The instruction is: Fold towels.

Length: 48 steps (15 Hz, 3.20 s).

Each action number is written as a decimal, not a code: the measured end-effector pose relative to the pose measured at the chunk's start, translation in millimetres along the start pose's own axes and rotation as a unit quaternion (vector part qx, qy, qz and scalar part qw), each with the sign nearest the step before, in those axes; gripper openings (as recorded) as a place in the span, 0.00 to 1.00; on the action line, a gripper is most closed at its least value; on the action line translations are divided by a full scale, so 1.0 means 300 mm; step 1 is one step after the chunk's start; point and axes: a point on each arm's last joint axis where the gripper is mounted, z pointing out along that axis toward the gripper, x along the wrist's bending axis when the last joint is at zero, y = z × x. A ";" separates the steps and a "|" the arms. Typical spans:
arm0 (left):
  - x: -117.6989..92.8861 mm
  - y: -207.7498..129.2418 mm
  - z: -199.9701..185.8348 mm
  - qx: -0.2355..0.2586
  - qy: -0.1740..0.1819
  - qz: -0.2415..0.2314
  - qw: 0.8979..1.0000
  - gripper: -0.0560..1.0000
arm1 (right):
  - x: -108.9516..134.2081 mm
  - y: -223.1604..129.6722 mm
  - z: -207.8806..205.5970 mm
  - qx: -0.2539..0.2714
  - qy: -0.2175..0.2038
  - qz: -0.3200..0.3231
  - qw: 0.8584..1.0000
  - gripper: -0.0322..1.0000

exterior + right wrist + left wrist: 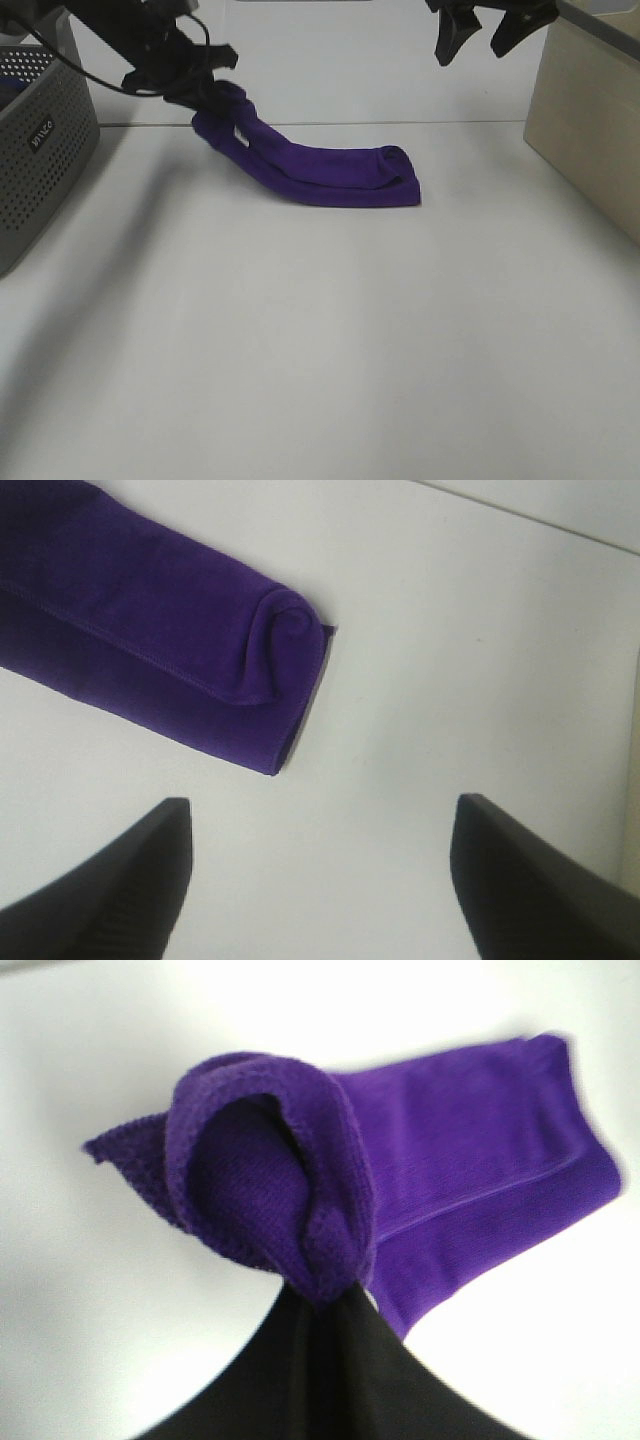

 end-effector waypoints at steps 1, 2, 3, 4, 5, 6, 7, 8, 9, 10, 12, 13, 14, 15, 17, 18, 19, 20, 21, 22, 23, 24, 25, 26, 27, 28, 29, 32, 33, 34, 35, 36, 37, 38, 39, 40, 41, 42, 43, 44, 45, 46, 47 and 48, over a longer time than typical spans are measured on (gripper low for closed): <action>-0.022 0.012 -0.017 -0.010 -0.012 0.002 1.000 0.06 | 0.002 0.002 -0.022 -0.006 -0.001 -0.001 1.000 0.73; -0.063 0.022 -0.026 -0.020 -0.031 0.007 0.999 0.06 | 0.007 0.006 -0.062 -0.018 -0.002 -0.002 1.000 0.73; -0.110 0.021 -0.014 -0.019 -0.045 0.017 0.999 0.06 | 0.012 0.009 -0.103 -0.030 -0.002 0.002 1.000 0.73; -0.182 0.004 0.028 -0.006 -0.060 0.037 0.998 0.06 | 0.019 0.011 -0.162 -0.047 -0.004 0.006 0.999 0.73; -0.208 -0.003 0.045 -0.001 -0.064 0.045 0.997 0.06 | 0.021 0.012 -0.181 -0.052 -0.004 0.006 0.999 0.73; -0.251 -0.018 0.075 0.009 -0.070 0.056 0.996 0.06 | 0.026 0.011 -0.218 -0.063 -0.005 0.005 0.998 0.73; -0.289 -0.032 0.107 0.015 -0.076 0.063 0.995 0.06 | 0.031 0.010 -0.257 -0.074 -0.006 0.004 0.997 0.73; -0.331 -0.052 0.163 0.016 -0.081 0.070 0.994 0.06 | 0.036 0.008 -0.300 -0.086 -0.007 0.002 0.996 0.73; -0.348 -0.061 0.196 0.011 -0.082 0.072 0.994 0.06 | 0.039 0.007 -0.318 -0.092 -0.006 0.002 0.996 0.73; -0.360 -0.066 0.226 0.002 -0.082 0.073 0.994 0.06 | 0.041 0.006 -0.335 -0.097 -0.006 0.001 0.995 0.73; -0.383 -0.080 0.278 -0.011 -0.084 0.073 0.994 0.06 | 0.042 0.006 -0.340 -0.099 -0.005 0.001 0.995 0.73; -0.394 -0.082 0.291 -0.017 -0.086 0.072 0.994 0.07 | 0.044 0.006 -0.340 -0.099 -0.002 0.002 0.995 0.73; -0.403 -0.085 0.305 -0.024 -0.087 0.072 0.993 0.09 | 0.048 0.006 -0.340 -0.100 0.004 0.004 0.995 0.73; -0.406 -0.087 0.315 -0.028 -0.088 0.071 0.993 0.12 | 0.049 0.006 -0.340 -0.100 0.007 0.004 0.995 0.73; -0.436 -0.104 0.362 -0.039 -0.102 0.063 0.992 0.32 | 0.055 0.007 -0.341 -0.101 0.016 0.007 0.995 0.73; -0.457 -0.110 0.379 -0.047 -0.111 0.059 0.991 0.46 | 0.056 0.007 -0.341 -0.101 0.018 0.008 0.995 0.73; -0.486 -0.116 0.386 -0.051 -0.120 0.061 0.990 0.66 | 0.056 0.007 -0.341 -0.101 0.018 0.008 0.995 0.73; -0.492 -0.112 0.372 -0.050 -0.119 0.069 0.989 0.70 | 0.056 0.007 -0.341 -0.101 0.018 0.008 0.995 0.73; -0.485 -0.102 0.346 -0.046 -0.109 0.078 0.990 0.71 | 0.056 0.007 -0.342 -0.101 0.018 0.008 0.995 0.73; -0.471 -0.090 0.310 -0.038 -0.096 0.090 0.991 0.72 | 0.056 0.007 -0.342 -0.101 0.018 0.008 0.995 0.73; -0.458 -0.082 0.288 -0.034 -0.089 0.093 0.991 0.72 | 0.056 0.007 -0.342 -0.101 0.018 0.008 0.995 0.73; -0.427 -0.067 0.244 -0.023 -0.072 0.096 0.993 0.72 | 0.056 0.007 -0.342 -0.101 0.018 0.007 0.995 0.73; -0.398 -0.058 0.197 -0.006 -0.051 0.096 0.994 0.72 | 0.055 0.007 -0.342 -0.101 0.015 0.007 0.995 0.73; -0.361 -0.049 0.144 0.014 -0.023 0.089 0.996 0.72 | 0.050 0.006 -0.342 -0.100 0.007 0.004 0.995 0.73; -0.329 -0.037 0.100 0.019 0.006 0.076 0.997 0.72 | 0.040 0.005 -0.342 -0.098 -0.009 0.001 0.995 0.73; -0.302 -0.018 0.055 0.010 0.027 0.053 0.998 0.72 | 0.029 0.004 -0.342 -0.096 -0.028 0.005 0.995 0.73; -0.303 0.001 0.003 -0.004 0.039 0.044 0.998 0.72 | 0.010 0.002 -0.343 -0.095 -0.044 0.013 0.994 0.73; -0.298 0.052 -0.176 -0.051 0.147 0.090 0.984 0.72 | -0.138 -0.022 -0.400 -0.108 -0.072 0.077 0.989 0.73; -0.272 0.067 -0.250 -0.065 0.184 0.090 0.977 0.72 | -0.204 -0.041 -0.443 -0.118 -0.083 0.101 0.984 0.73; -0.225 0.076 -0.326 -0.074 0.215 0.081 0.970 0.72 | -0.270 -0.070 -0.487 -0.126 -0.098 0.125 0.979 0.73; -0.196 0.076 -0.369 -0.075 0.229 0.074 0.968 0.72 | -0.293 -0.090 -0.508 -0.126 -0.104 0.135 0.977 0.73; -0.083 0.034 -0.522 -0.057 0.264 0.039 0.962 0.72 | -0.320 -0.196 -0.563 -0.106 -0.114 0.165 0.974 0.73; -0.064 -0.010 -0.623 -0.053 0.275 0.021 0.960 0.72 | -0.296 -0.262 -0.595 -0.094 -0.115 0.170 0.974 0.73; -0.067 -0.069 -0.713 -0.046 0.282 0.007 0.958 0.72 | -0.254 -0.334 -0.647 -0.092 -0.116 0.170 0.974 0.73; -0.098 -0.147 -0.819 -0.046 0.287 -0.003 0.957 0.72 | -0.194 -0.422 -0.731 -0.107 -0.117 0.167 0.973 0.73; -0.131 -0.236 -0.903 -0.045 0.291 -0.010 0.956 0.72 | -0.131 -0.518 -0.819 -0.131 -0.121 0.163 0.970 0.73; -0.192 -0.331 -1.005 -0.061 0.295 -0.009 0.953 0.72 | -0.080 -0.608 -0.882 -0.150 -0.128 0.158 0.967 0.73; -0.242 -0.428 -1.077 -0.072 0.300 -0.008 0.951 0.72 | -0.033 -0.702 -0.936 -0.170 -0.141 0.152 0.963 0.73; -0.268 -0.483 -1.111 -0.081 0.300 -0.012 0.950 0.72 | -0.008 -0.755 -0.960 -0.182 -0.146 0.152 0.961 0.73; -0.305 -0.581 -1.156 -0.098 0.301 -0.011 0.949 0.72 | 0.045 -0.867 -0.999 -0.208 -0.154 0.151 0.954 0.73; -0.346 -0.680 -1.213 -0.129 0.306 -0.002 0.943 0.72 | 0.091 -0.971 -1.022 -0.232 -0.160 0.149 0.948 0.73; -0.379 -0.782 -1.263 -0.163 0.316 0.010 0.935 0.72 | 0.139 -1.085 -1.043 -0.264 -0.170 0.142 0.939 0.73; -0.396 -0.880 -1.288 -0.188 0.328 0.020 0.926 0.72 | 0.165 -1.181 -1.031 -0.280 -0.185 0.138 0.932 0.73; -0.411 -0.976 -1.307 -0.210 0.335 0.028 0.918 0.72 | 0.188 -1.271 -1.018 -0.299 -0.202 0.133 0.923 0.73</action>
